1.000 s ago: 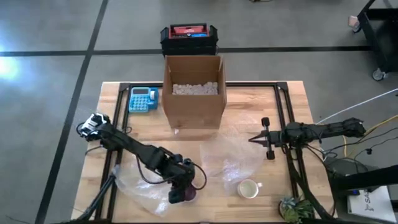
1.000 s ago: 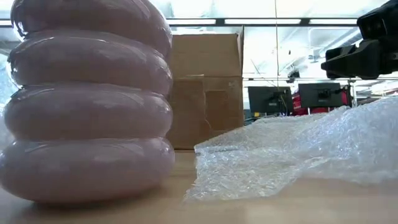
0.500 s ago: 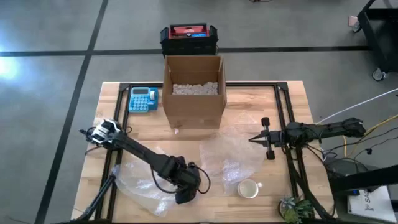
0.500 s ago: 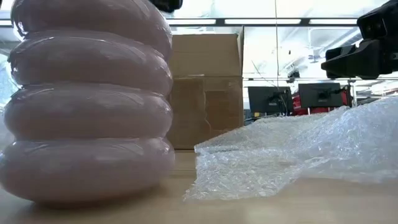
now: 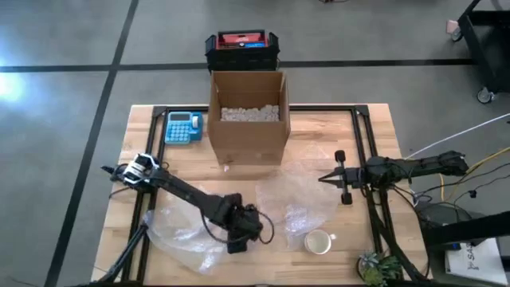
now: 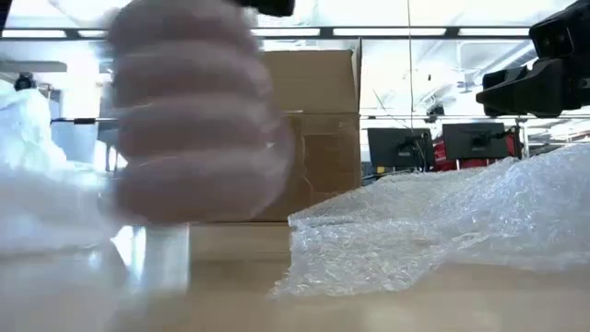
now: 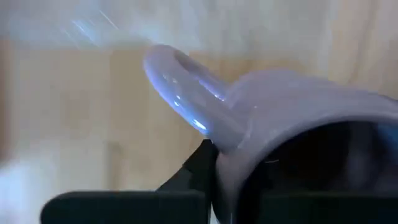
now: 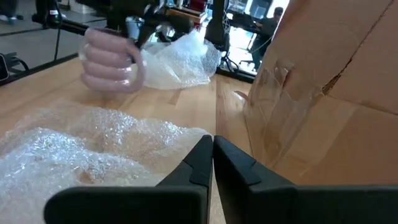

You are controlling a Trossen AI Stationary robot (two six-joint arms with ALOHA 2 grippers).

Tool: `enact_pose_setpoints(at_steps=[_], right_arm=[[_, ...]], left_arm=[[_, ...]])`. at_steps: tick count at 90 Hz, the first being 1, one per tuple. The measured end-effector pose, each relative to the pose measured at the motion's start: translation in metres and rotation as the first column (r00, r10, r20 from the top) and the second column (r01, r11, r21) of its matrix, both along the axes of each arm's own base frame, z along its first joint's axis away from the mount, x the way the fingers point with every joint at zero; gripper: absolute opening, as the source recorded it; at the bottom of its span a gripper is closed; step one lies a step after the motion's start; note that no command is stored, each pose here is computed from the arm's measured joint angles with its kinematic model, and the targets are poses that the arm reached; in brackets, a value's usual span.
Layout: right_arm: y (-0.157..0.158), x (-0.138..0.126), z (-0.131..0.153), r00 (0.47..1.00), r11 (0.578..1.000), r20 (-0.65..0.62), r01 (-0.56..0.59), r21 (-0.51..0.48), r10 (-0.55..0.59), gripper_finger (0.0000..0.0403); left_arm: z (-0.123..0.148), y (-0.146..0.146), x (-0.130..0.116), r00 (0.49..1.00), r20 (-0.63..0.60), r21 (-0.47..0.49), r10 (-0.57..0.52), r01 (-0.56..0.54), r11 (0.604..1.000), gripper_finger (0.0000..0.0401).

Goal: Wrap mug
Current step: Move the purple mug to the center of the table, then prepare the transparent bubble wrap to wrap the purple mug

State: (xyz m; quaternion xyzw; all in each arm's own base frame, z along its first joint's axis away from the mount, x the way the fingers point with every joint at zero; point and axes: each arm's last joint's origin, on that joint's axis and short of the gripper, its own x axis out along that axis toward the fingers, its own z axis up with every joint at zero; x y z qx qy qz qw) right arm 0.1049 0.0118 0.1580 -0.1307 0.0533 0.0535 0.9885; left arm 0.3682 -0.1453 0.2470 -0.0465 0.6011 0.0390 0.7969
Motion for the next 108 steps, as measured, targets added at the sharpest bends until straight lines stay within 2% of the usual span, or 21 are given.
enact_pose_setpoints(at_steps=[28, 38, 49, 73, 91, 99, 108], right_arm=[[0.0, 0.0, 0.0, 1.0, 1.0, -0.001, 0.0, 0.0, 0.0, 0.0], [0.0, 0.0, 0.0, 1.0, 1.0, 0.0, 0.0, 0.0, 0.0, 0.0], [0.0, 0.0, 0.0, 1.0, 1.0, -0.001, 0.0, 0.0, 0.0, 0.0], [0.0, 0.0, 0.0, 1.0, 1.0, 0.0, 0.0, 0.0, 0.0, 0.0], [0.0, 0.0, 0.0, 1.0, 1.0, 0.0, 0.0, 0.0, 0.0, 0.0], [0.0, 0.0, 0.0, 1.0, 1.0, 0.0, 0.0, 0.0, 0.0, 0.0], [0.0, 0.0, 0.0, 1.0, 1.0, 0.0, 0.0, 0.0, 0.0, 0.0]], left_arm=[[0.004, 0.072, 0.026, 1.0, 0.027, 0.046, 0.008, -0.009, 0.999, 0.001], [0.003, 0.089, 0.036, 0.994, 0.105, 0.049, 0.005, -0.011, 0.999, 0.001], [0.002, 0.097, 0.04, 0.991, 0.134, 0.05, -0.001, -0.006, 0.999, 0.0021], [0.006, 0.103, 0.051, 0.968, 0.25, 0.04, 0.013, -0.024, 0.999, 0.0092], [0.011, 0.103, 0.05, 0.97, 0.241, 0.033, -0.003, -0.005, 0.999, 0.0174], [0.024, 0.102, 0.043, 0.984, 0.176, 0.024, 0.017, -0.021, 0.999, 0.0204], [0.054, 0.094, 0.029, 0.99, 0.132, 0.018, 0.053, -0.056, 0.998, 0.0225]])
